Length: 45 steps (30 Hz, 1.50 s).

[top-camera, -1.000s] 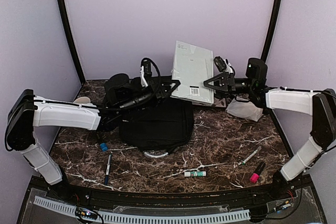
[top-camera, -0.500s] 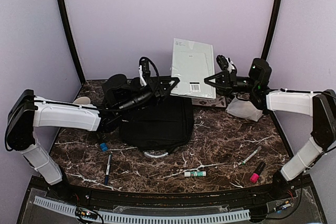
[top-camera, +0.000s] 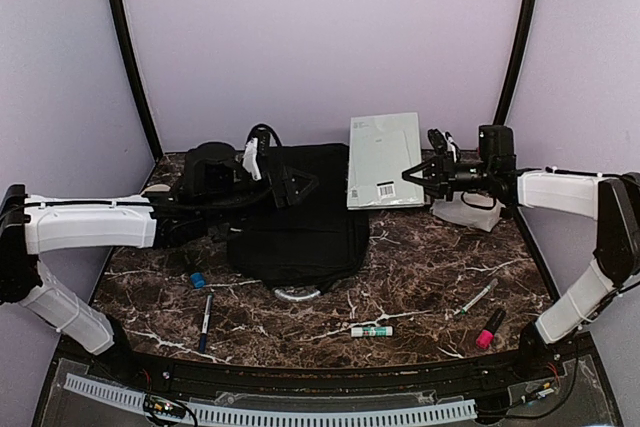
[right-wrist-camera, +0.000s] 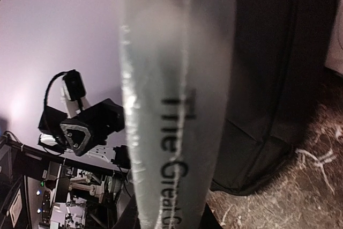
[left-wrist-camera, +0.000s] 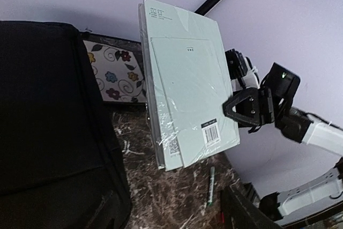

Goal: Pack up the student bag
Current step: Pass from the left arm to the right, then pick up the largest pocket of the bag from the student bag.

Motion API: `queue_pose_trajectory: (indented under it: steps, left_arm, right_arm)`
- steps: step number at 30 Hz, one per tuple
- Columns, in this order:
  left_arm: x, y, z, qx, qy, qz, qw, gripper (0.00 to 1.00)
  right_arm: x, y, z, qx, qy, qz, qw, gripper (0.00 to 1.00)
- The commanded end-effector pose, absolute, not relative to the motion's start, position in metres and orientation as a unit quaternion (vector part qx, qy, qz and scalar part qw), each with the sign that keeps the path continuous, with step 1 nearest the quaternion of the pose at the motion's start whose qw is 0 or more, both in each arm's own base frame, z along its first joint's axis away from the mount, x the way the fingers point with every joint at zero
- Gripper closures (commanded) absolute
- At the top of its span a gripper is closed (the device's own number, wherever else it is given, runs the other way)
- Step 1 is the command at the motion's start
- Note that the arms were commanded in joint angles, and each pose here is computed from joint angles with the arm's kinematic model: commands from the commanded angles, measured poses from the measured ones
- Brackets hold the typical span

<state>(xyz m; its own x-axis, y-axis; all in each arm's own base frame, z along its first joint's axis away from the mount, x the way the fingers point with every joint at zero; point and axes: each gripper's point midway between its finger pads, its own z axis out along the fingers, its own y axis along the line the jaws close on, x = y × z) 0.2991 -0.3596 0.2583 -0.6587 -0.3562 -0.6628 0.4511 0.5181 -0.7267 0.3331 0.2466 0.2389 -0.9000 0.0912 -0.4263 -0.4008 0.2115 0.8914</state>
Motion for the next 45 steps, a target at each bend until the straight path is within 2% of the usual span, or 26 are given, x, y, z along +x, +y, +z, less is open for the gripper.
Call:
queue_pose_trajectory:
  steps: [1,4,8,12,20,23,26,28,29,30,38,45]
  left_arm:
    - [0.286,-0.331,0.21,0.225,0.853,-0.265,0.39,0.33]
    - [0.28,-0.308,0.156,0.324,0.884,-0.125,0.314,0.35]
    - [0.264,-0.304,0.119,0.454,0.848,-0.004,0.274,0.36]
    - [0.255,-0.318,0.096,0.521,0.813,0.027,0.257,0.35]
    - [0.267,-0.329,0.061,0.528,0.819,0.061,0.216,0.37]
    - [0.275,-0.323,0.054,0.523,0.82,0.094,0.214,0.41]
    - [0.279,-0.324,0.054,0.52,0.819,0.105,0.218,0.57]
    - [0.283,-0.326,0.059,0.514,0.821,0.107,0.226,0.79]
    - [0.285,-0.326,0.061,0.509,0.822,0.11,0.23,0.94]
    - [0.287,-0.327,0.065,0.505,0.823,0.112,0.235,1.0]
    - [0.306,-0.347,0.151,0.451,0.826,0.053,0.335,1.0]
    - [0.332,-0.319,0.198,0.35,0.848,0.042,0.395,1.0]
  right_arm:
    - [0.311,0.234,0.242,-0.233,0.759,0.549,0.262,1.0]
    - [0.296,0.225,0.219,-0.246,0.783,0.514,0.251,1.0]
    - [0.287,0.212,0.217,-0.241,0.787,0.487,0.293,1.0]
    - [0.28,0.207,0.219,-0.256,0.789,0.466,0.31,1.0]
    - [0.272,0.204,0.213,-0.256,0.791,0.462,0.309,1.0]
    - [0.273,0.205,0.215,-0.257,0.789,0.464,0.311,1.0]
    - [0.272,0.205,0.214,-0.258,0.789,0.465,0.309,1.0]
    - [0.271,0.205,0.213,-0.26,0.787,0.466,0.31,1.0]
    - [0.27,0.205,0.214,-0.261,0.787,0.466,0.311,1.0]
    - [0.269,0.206,0.216,-0.264,0.785,0.466,0.312,1.0]
    - [0.265,0.212,0.245,-0.32,0.775,0.474,0.267,1.0]
    - [0.26,0.226,0.264,-0.348,0.76,0.49,0.248,1.0]
